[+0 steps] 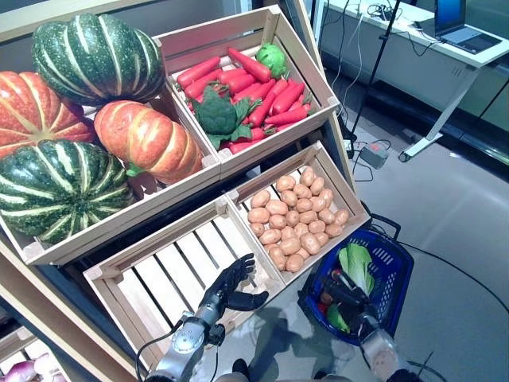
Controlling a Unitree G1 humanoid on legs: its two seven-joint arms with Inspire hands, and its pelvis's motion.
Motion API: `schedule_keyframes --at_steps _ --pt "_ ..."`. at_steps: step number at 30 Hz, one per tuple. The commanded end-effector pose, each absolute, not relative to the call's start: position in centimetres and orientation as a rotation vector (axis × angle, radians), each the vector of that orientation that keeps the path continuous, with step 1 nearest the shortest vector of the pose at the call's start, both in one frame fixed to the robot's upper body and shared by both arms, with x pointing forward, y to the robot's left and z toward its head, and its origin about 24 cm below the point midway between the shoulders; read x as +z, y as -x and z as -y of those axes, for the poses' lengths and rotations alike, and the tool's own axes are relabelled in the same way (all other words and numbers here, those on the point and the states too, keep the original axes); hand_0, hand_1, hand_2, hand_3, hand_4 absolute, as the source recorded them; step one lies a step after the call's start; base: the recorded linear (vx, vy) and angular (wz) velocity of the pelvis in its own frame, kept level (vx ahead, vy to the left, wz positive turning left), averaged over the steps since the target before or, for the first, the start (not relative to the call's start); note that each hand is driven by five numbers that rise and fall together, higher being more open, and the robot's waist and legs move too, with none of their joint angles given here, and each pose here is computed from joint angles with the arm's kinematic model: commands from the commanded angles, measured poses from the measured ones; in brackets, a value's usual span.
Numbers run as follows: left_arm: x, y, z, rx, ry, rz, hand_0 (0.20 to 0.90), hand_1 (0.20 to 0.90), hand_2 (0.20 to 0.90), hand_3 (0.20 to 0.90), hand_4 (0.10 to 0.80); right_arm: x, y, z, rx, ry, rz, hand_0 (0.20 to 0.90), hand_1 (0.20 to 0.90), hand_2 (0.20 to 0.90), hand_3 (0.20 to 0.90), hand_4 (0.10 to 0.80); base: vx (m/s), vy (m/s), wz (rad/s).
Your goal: Put vegetables into the basket
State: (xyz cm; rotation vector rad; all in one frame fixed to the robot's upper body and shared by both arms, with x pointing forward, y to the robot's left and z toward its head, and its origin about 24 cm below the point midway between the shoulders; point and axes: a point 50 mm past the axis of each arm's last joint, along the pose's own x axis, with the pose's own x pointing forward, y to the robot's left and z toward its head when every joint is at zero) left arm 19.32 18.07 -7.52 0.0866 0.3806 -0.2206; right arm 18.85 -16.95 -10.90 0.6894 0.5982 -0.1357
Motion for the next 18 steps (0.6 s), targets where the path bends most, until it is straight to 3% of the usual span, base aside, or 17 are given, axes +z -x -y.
schedule_keyframes --at_steps 1,9,13,18 --pt "-6.1 -21.4 -17.4 -0.182 -0.031 -0.255 0.9 0.9 0.9 0.9 0.8 -6.9 -22.5 16.3 0.009 -0.705 -0.304 0.9 0.9 0.9 0.9 0.8 0.021 0.008 0.03" --pt "-8.1 -19.9 -17.9 -0.033 -0.021 -0.343 0.9 0.9 0.9 0.9 0.8 -5.9 -21.6 13.8 0.155 -0.561 -0.215 0.9 0.9 0.9 0.9 0.8 0.013 0.001 0.0" --pt "-8.6 -19.6 -17.4 -0.067 0.006 -0.391 0.9 0.9 0.9 0.9 0.8 -3.7 -21.9 12.2 0.286 -0.36 -0.099 0.9 0.9 0.9 0.9 0.8 -0.008 -0.017 0.03" --pt "-8.7 -20.2 -17.1 -0.117 0.014 -0.406 0.9 0.9 0.9 0.9 0.8 -3.7 -22.6 11.9 0.325 -0.322 -0.135 0.9 0.9 0.9 0.9 0.8 -0.006 -0.019 0.15"
